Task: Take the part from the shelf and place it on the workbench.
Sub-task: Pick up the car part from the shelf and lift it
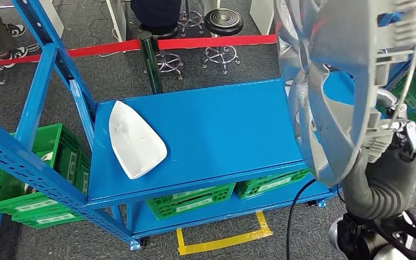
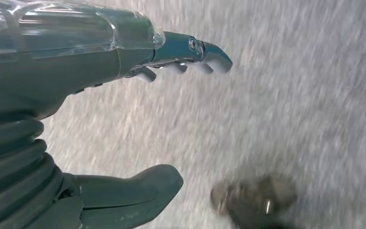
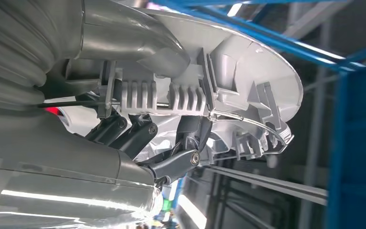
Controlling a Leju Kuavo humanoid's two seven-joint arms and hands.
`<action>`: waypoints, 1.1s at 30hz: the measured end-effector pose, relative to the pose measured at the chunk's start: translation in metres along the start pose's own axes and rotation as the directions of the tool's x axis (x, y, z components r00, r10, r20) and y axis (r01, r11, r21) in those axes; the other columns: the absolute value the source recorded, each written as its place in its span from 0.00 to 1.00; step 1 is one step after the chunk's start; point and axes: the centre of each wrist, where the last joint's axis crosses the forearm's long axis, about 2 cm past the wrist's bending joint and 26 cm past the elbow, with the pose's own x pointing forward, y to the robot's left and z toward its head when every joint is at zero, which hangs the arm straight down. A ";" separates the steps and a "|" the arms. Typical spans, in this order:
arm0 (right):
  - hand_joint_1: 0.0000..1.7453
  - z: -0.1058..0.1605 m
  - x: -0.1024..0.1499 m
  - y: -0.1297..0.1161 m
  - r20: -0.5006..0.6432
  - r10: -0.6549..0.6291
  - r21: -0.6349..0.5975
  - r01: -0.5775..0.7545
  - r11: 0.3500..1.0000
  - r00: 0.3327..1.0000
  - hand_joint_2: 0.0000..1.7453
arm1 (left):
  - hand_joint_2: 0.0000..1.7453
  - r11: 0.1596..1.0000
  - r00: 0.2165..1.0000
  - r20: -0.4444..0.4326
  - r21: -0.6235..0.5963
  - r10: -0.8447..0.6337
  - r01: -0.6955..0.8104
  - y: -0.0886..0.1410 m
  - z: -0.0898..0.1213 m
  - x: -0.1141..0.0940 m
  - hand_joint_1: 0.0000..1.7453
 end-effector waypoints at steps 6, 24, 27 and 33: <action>1.00 0.019 0.009 0.010 0.016 -0.026 -0.032 0.026 0.999 1.000 1.00 | 1.00 0.985 0.997 0.058 0.172 -0.044 0.034 0.011 0.000 -0.003 0.00; 1.00 0.042 0.010 0.039 0.036 -0.131 -0.110 0.135 0.985 0.991 1.00 | 1.00 0.984 0.991 0.058 0.123 0.124 -0.130 0.048 0.001 -0.016 0.00; 1.00 0.046 0.010 0.041 0.037 -0.104 -0.131 0.108 0.985 0.994 1.00 | 1.00 0.982 0.986 0.081 0.109 0.145 -0.154 0.048 0.001 -0.017 0.00; 1.00 0.051 0.010 0.046 0.029 -0.083 -0.140 0.087 0.986 0.996 1.00 | 1.00 0.978 0.980 0.099 0.100 0.172 -0.182 0.049 0.001 -0.017 0.00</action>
